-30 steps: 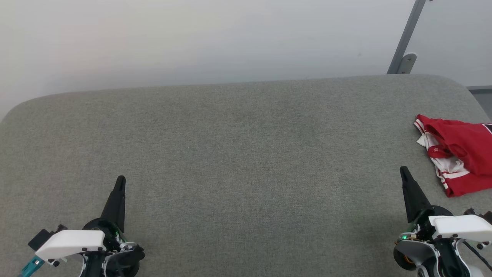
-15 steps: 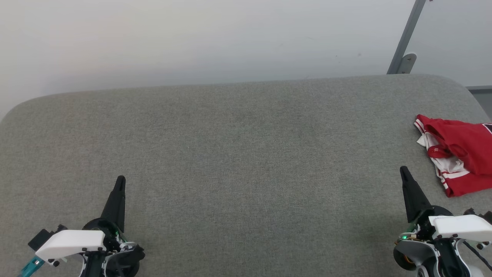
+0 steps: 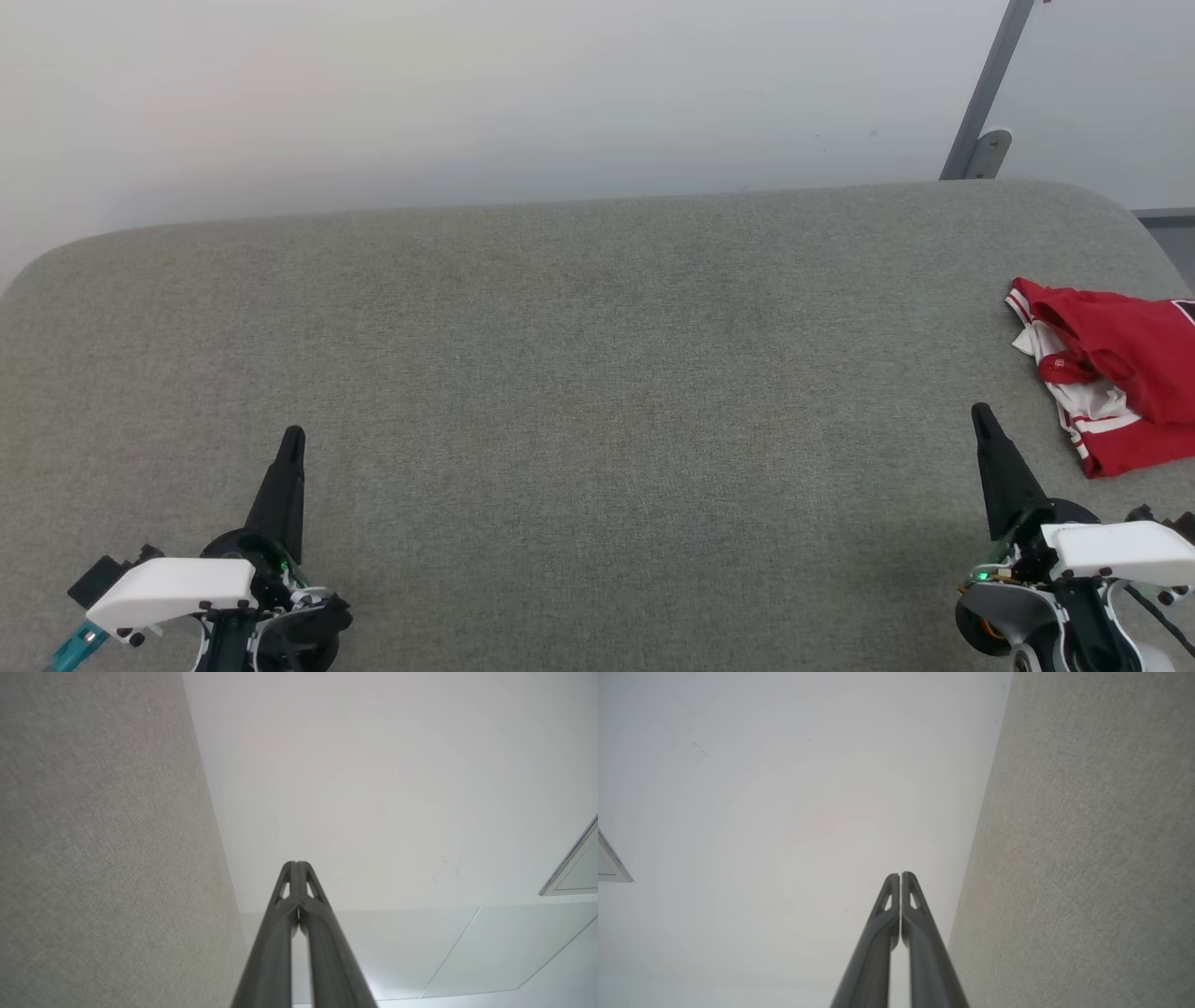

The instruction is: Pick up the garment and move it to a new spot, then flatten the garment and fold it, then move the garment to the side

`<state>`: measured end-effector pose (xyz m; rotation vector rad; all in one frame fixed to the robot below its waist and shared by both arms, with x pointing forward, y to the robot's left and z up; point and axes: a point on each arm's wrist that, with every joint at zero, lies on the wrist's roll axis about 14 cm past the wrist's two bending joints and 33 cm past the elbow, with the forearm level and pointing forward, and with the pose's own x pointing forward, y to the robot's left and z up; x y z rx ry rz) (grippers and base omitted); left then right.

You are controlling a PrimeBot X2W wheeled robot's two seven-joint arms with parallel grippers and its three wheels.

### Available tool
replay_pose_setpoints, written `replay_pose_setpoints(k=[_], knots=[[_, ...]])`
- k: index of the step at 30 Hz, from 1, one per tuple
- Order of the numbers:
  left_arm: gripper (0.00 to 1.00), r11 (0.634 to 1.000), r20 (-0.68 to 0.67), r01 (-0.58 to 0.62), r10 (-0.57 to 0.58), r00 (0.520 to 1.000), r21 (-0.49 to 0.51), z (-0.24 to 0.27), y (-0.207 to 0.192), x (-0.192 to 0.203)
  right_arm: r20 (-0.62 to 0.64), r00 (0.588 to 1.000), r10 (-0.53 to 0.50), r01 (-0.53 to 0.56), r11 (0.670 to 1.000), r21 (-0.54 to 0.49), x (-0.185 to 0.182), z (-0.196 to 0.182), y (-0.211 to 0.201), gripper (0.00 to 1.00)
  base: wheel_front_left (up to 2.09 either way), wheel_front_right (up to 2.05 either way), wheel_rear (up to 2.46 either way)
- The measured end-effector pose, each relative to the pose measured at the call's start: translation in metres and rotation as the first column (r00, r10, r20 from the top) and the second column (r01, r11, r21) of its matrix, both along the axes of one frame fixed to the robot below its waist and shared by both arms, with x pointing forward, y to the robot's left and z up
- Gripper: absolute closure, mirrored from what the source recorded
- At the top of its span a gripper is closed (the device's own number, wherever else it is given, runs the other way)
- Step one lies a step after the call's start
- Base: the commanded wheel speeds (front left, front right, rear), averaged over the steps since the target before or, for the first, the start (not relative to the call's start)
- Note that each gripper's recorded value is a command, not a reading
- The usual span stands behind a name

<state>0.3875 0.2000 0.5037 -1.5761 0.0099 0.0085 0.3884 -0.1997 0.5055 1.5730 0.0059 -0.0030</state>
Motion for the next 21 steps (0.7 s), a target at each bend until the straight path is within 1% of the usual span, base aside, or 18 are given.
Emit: replay_pose_setpoints(k=[21], knots=[[1.0,1.0,0.0,0.0,0.0,1.0,0.0,0.0,-0.0001,0.0,0.0,1.0,0.0,0.0,1.0,0.0,0.0,0.0,-0.0001,1.0,0.0,0.0,0.0]])
